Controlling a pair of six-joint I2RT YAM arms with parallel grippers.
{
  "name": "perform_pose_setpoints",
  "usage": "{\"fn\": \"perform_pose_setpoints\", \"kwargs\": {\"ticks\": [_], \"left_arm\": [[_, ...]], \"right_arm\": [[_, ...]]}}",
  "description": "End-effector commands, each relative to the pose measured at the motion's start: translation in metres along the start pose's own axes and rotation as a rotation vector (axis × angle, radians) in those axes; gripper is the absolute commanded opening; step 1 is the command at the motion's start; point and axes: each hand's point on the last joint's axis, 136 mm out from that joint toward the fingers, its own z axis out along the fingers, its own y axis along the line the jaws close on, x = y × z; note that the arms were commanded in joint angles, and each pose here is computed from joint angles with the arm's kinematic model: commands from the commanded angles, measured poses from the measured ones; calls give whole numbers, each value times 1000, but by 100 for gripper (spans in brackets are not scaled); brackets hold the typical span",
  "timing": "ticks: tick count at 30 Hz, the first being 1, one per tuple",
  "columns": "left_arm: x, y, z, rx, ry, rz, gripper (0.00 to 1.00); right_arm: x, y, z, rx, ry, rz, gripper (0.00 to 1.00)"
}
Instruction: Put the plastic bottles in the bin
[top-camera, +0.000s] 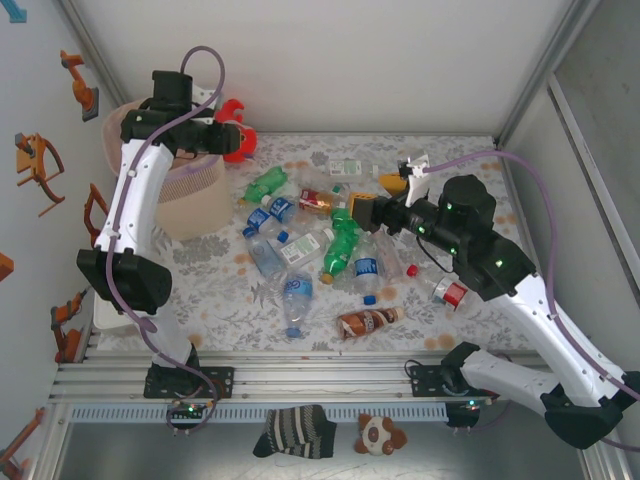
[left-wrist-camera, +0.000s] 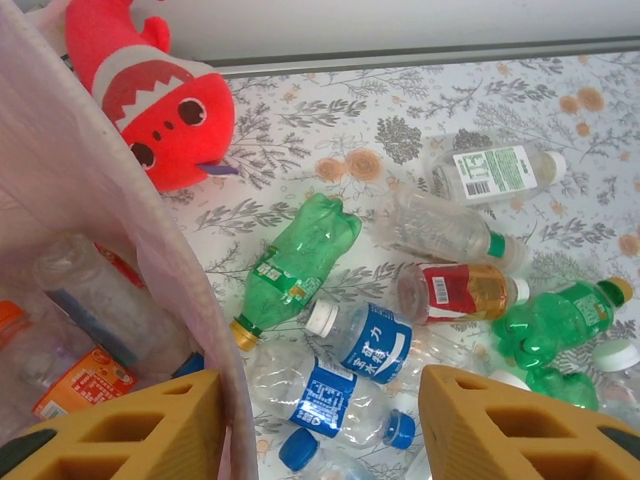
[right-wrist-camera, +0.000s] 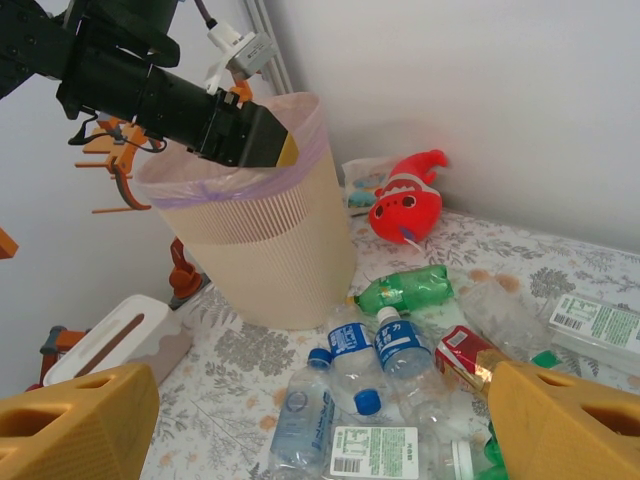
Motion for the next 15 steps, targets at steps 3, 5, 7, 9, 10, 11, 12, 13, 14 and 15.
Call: {"fn": "perform_pose_setpoints", "kwargs": {"ticks": [3,5,7,9,10,11,12,13,14,15], "left_arm": [[-17,-26,-34,8,-81,55,60],[-24,-29,-39,-38,-107,86,69],[-31,-32,-44,-77,-133,120,70],[-36,-37,-44,-71,-146,131,70],[-38,-41,-42,-60,-146,134,70],[-39,-43,-39,-55,-144,136,69],[-40,-46,-34,-49,-136,141,68],[-40,-49,-29,-47,-127,147,68],[-40,-51,-23,-45,-118,150,67],[-39,-54,-14,-45,-105,156,67]], "right_arm": [[-2,1,1,-1,-14,2,85],[-2,1,0,-1,-13,1,85],[-2,1,0,1,-13,0,85],[-2,0,-1,3,-13,-2,85],[-1,0,-1,5,-13,-3,85],[-1,0,-1,6,-12,-4,85],[-1,0,-1,8,-10,-5,85],[0,-1,-1,9,-8,-7,85],[0,-1,-2,11,-8,-7,85],[0,-1,-2,14,-8,-7,85]]}}
